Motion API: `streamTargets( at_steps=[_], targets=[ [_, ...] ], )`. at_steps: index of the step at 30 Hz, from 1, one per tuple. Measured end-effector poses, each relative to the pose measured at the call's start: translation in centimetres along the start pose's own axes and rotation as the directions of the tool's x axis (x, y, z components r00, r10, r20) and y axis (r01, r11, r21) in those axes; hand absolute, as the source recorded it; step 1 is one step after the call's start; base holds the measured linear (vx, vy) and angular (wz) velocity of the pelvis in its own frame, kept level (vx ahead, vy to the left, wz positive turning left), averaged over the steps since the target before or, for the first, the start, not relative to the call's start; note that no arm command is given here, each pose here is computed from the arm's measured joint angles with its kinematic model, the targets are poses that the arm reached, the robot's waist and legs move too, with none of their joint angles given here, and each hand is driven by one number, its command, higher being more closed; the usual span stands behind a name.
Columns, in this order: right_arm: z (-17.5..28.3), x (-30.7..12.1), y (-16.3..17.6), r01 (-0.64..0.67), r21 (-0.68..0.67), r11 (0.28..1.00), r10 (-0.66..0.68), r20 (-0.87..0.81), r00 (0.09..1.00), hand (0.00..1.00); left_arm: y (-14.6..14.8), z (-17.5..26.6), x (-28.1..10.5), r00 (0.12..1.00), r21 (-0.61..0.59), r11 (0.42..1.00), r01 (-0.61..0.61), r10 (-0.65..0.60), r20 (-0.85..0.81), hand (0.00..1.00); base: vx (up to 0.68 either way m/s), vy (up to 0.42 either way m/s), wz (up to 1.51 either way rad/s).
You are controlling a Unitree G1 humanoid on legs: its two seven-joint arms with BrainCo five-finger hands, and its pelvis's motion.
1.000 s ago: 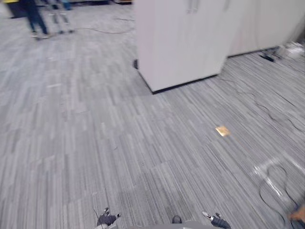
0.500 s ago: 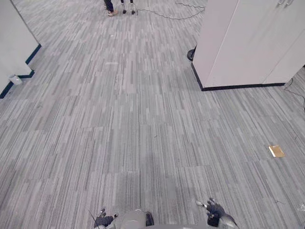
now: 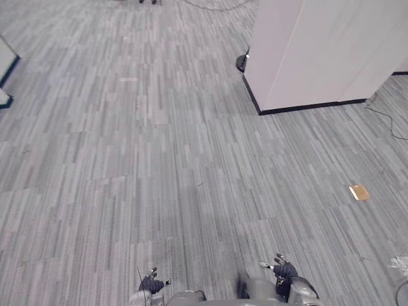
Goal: Organize washtable
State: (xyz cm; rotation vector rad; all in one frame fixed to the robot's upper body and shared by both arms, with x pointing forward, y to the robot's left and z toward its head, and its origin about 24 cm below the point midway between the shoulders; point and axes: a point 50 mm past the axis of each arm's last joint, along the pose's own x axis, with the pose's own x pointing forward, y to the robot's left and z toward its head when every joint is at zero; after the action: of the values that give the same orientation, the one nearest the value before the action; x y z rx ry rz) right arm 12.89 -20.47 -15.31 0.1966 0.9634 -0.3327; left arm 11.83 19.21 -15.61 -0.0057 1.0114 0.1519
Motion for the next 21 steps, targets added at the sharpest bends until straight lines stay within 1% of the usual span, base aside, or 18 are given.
streamTargets(
  at_steps=[2, 3, 4, 7, 11, 14, 16, 19, 20, 21],
  targets=[
    [-0.3, -0.1, -0.3, 0.014, 0.032, 0.999, -0.014, -0.003, 1.000, 0.00, -0.3, 0.8, 0.2, 1.000, 0.048, 0.999, 0.019, -0.020, 0.018, 0.00, 0.35, -0.208, 0.55],
    [-1.2, -0.4, -0.9, 0.036, 0.046, 0.998, -0.035, -0.030, 0.999, 0.00, -0.4, 1.2, 0.3, 0.999, 0.058, 0.998, 0.026, -0.028, 0.027, 0.00, 0.62, -0.310, 0.85],
    [-1.5, -0.5, -1.8, 0.062, 0.059, 0.996, -0.059, -0.043, 0.997, 0.00, -0.9, 1.3, 0.4, 0.999, 0.050, 0.998, 0.037, -0.038, 0.029, 0.00, 0.71, -0.321, 0.77],
    [-1.1, -0.5, -2.5, 0.080, 0.076, 0.994, -0.078, -0.037, 0.996, 0.00, -2.0, 1.5, 0.4, 0.997, 0.030, 0.997, 0.069, -0.069, 0.029, 0.00, 0.71, -0.308, 0.31],
    [-0.2, -0.3, -1.9, 0.062, 0.074, 0.995, -0.062, 0.001, 0.998, 0.00, -1.5, 1.9, 0.5, 0.998, -0.037, 0.998, 0.041, -0.040, 0.043, 0.00, 0.66, -0.345, -0.20],
    [0.3, -0.2, -1.1, 0.028, 0.026, 0.999, -0.028, 0.024, 0.999, 0.00, -1.5, 1.6, 0.4, 0.999, -0.055, 0.998, 0.031, -0.029, 0.039, 0.00, 0.60, -0.184, -0.52],
    [-0.1, -0.2, -1.2, 0.034, 0.024, 0.999, -0.034, 0.005, 0.999, 0.00, -1.1, 0.3, 0.1, 1.000, -0.096, 0.995, -0.005, 0.006, 0.011, 0.00, 0.45, -0.071, -0.50],
    [0.7, 0.0, -1.7, 0.051, 0.037, 0.998, -0.052, 0.023, 0.998, 0.00, 0.0, 0.6, 0.0, 0.997, -0.192, 0.979, -0.066, 0.073, 0.030, 0.00, 0.43, 0.053, -0.67],
    [1.1, 0.1, -1.7, 0.059, 0.040, 0.997, -0.061, 0.036, 0.998, 0.00, 0.7, 0.6, -0.1, 0.993, -0.254, 0.962, -0.103, 0.114, 0.029, 0.00, 0.49, 0.172, -0.86],
    [1.5, 0.2, -1.7, 0.063, 0.044, 0.997, -0.065, 0.047, 0.997, 0.00, 1.2, 0.4, -0.2, 0.989, -0.287, 0.948, -0.137, 0.149, 0.021, 0.00, 0.39, 0.178, -0.85]
  ],
)
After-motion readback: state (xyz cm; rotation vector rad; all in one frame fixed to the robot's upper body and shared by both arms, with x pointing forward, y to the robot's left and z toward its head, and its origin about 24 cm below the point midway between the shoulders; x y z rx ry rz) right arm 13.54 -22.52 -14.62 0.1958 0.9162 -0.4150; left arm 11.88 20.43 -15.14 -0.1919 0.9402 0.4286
